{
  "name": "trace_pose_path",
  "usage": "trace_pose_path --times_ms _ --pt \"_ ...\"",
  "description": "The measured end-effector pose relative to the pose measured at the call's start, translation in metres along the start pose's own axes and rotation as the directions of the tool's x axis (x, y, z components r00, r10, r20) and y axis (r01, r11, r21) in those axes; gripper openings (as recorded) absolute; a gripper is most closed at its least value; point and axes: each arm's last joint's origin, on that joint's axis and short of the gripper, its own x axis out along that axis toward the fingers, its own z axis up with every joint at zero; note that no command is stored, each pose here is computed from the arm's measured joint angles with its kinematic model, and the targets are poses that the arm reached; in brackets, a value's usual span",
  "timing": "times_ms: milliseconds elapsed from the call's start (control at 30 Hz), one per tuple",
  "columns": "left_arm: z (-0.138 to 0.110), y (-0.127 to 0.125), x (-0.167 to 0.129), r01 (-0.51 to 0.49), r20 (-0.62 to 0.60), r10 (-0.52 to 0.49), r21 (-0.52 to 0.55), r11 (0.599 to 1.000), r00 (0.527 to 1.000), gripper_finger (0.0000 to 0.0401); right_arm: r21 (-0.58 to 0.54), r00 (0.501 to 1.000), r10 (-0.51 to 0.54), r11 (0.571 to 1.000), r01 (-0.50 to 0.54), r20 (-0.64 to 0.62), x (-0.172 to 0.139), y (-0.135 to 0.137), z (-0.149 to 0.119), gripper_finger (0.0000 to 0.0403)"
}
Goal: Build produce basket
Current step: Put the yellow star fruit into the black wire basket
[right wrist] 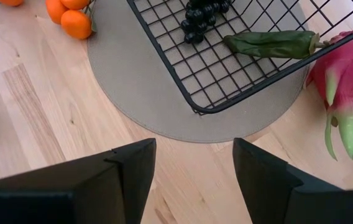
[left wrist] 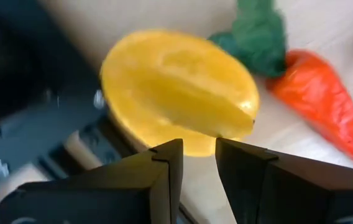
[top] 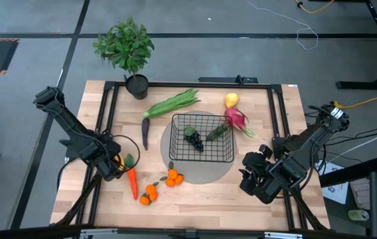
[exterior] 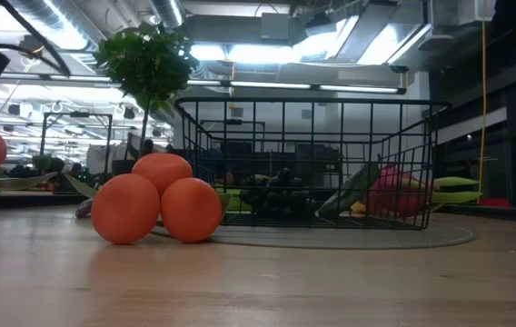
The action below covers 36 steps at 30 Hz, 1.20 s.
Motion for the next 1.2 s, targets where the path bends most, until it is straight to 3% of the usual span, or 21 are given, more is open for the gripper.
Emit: trace_pose_path --times_ms 200,333,600,800,967,1100,1200 --pt "0.005 -0.001 0.0 0.006 0.09 -0.021 0.162 0.987 0.996 0.0084 0.0 1.0 -0.002 1.0 0.002 0.007 0.0 0.0 0.0 0.0204" --pt "0.007 -0.002 0.0 -0.02 0.158 -0.034 0.324 0.946 0.987 0.0085 0.0 1.0 -0.002 1.0 0.002 0.007 0.0 0.0 0.0 0.0204" --pt "0.008 -0.015 0.007 -0.13 0.3 -0.078 0.613 0.779 0.951 0.0085 -0.001 1.0 -0.002 1.0 0.002 0.007 0.0 0.0 0.0 0.0204" --pt "0.015 -0.024 0.016 -0.275 0.402 -0.05 0.706 0.652 0.914 0.0085 0.0 1.0 -0.003 1.0 0.003 0.008 0.0 0.0 0.0 0.0204" --pt "0.021 -0.029 0.021 -0.299 0.409 -0.028 0.711 0.636 0.912 0.0085 -0.001 1.0 -0.003 1.0 0.003 0.008 0.0 0.0 0.0 0.0204" --pt "0.025 -0.034 0.025 -0.365 0.442 -0.028 0.772 0.521 0.896 0.0085 -0.003 1.0 -0.004 1.0 0.004 0.011 0.0 0.0 0.0 0.0204" --pt "0.028 -0.038 0.025 -0.382 0.467 -0.061 0.784 0.49 0.882 0.0085 -0.004 1.0 -0.008 1.0 0.008 0.024 0.0 0.0 0.001 0.0204"
